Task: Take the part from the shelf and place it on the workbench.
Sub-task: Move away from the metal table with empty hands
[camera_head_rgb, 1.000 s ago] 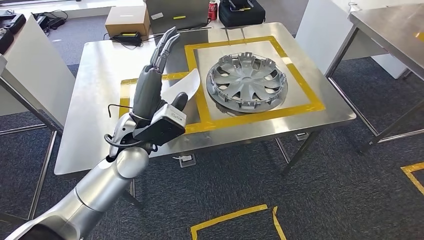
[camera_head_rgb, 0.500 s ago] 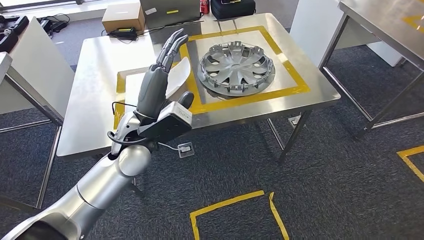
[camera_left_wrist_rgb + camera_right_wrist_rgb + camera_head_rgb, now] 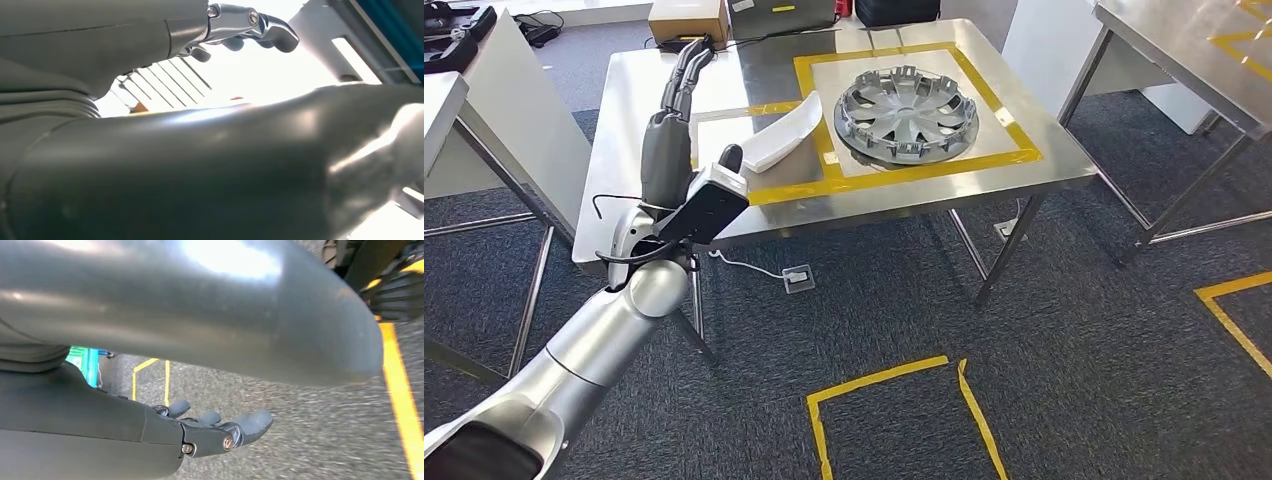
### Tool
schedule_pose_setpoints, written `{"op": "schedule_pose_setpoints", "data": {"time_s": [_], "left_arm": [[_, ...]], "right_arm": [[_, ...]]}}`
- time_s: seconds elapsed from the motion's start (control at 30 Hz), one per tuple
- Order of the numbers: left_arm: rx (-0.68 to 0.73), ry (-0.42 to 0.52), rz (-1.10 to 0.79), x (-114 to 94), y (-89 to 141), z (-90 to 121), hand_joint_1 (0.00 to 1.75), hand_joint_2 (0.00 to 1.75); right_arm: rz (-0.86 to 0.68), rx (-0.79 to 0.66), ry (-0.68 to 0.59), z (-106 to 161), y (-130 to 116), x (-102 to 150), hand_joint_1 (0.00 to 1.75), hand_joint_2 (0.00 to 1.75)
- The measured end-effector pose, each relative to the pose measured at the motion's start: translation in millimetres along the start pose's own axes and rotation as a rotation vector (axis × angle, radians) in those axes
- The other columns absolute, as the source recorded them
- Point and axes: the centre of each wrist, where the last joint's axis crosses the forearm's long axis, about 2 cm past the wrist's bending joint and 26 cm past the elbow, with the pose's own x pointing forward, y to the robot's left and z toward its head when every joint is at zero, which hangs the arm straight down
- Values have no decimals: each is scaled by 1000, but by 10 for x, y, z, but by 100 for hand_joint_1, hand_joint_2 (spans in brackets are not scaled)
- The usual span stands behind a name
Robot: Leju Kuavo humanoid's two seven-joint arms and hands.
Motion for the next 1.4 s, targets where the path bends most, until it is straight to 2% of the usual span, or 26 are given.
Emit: {"op": "schedule_pose_setpoints", "data": {"time_s": [0.27,0.53,0.6,0.67,0.83,0.93,1.03,1.17,1.2,1.27,1.33,1.4], "left_arm": [[20,98,-88,-526,236,311,0,0],[10,208,-106,-818,291,631,0,0],[1,261,-68,-879,281,704,0,0],[-18,354,-10,-955,230,877,0,0],[-115,689,115,-1020,-67,1683,0,0],[-211,992,201,-921,-242,2363,0,0],[-304,1379,346,-653,-397,3120,0,0],[-444,1905,557,-130,-542,3946,0,0],[-469,2007,589,23,-562,4131,0,0],[-501,2124,617,283,-577,4419,0,0],[-515,2191,625,450,-564,4608,0,87],[-520,2242,627,531,-548,4704,0,175]], "right_arm": [[-1,0,-13,1,-40,-7,0,0],[-28,-2,-12,1,-56,-34,0,0],[-37,-3,-11,1,-63,-41,0,0],[-43,-5,-8,1,-71,-43,0,0],[-57,-14,25,0,-84,-84,0,0],[-66,-21,37,0,-91,-87,0,0],[-81,-25,44,0,-96,-91,0,0],[-78,-22,50,1,-92,-74,0,0],[-76,-21,53,0,-90,-74,0,0],[-78,-20,59,0,-87,-78,0,0],[-80,-20,61,0,-86,-78,0,0],[-82,-19,61,0,-85,-73,0,0]]}}
